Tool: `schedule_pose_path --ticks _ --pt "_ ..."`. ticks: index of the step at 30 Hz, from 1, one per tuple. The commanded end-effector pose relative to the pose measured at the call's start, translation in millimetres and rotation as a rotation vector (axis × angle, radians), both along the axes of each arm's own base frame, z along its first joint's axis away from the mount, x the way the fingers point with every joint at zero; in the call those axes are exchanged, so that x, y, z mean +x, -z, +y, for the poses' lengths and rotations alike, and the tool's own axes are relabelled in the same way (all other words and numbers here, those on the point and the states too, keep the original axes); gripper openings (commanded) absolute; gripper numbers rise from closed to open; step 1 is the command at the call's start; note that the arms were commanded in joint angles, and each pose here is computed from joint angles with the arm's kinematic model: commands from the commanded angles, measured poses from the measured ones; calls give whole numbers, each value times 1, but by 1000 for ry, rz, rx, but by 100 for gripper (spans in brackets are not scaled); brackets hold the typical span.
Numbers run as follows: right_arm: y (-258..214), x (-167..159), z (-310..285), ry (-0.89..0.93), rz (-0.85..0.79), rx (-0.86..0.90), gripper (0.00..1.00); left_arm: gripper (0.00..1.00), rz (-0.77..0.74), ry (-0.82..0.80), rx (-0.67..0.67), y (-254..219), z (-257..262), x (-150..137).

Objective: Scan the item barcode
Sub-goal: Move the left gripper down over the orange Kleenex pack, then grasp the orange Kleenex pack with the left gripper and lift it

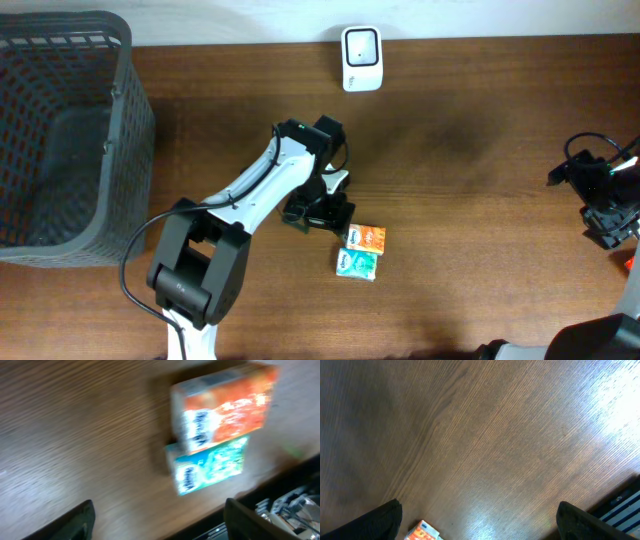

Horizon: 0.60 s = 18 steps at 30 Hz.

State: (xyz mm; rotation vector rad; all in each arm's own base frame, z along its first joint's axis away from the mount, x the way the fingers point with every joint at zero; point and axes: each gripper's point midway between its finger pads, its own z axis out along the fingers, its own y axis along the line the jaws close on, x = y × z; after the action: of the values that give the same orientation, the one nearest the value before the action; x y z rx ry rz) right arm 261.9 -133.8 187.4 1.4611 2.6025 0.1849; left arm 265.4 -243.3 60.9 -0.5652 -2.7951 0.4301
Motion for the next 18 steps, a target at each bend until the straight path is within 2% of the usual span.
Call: schedule_pose_path --ticks 1,5,7,11,16,18 --pt "-4 2 -4 -2 -8 -16 98 77 -1 72 -108 1 -29 -10" --pt "-4 2 -4 -2 -8 -16 99 78 -44 110 -174 14 -51 -13" --pt "-4 2 -4 -2 -8 -16 98 73 -48 116 -174 25 -51 -15" --pt "-4 2 -4 -2 -7 -16 98 70 -84 119 -173 37 -50 -10" --pt "-4 2 -4 -2 -7 -16 98 60 -120 118 -170 43 -51 -4" --pt "-4 2 -4 -2 -8 -16 98 55 -153 90 -114 49 -44 3"
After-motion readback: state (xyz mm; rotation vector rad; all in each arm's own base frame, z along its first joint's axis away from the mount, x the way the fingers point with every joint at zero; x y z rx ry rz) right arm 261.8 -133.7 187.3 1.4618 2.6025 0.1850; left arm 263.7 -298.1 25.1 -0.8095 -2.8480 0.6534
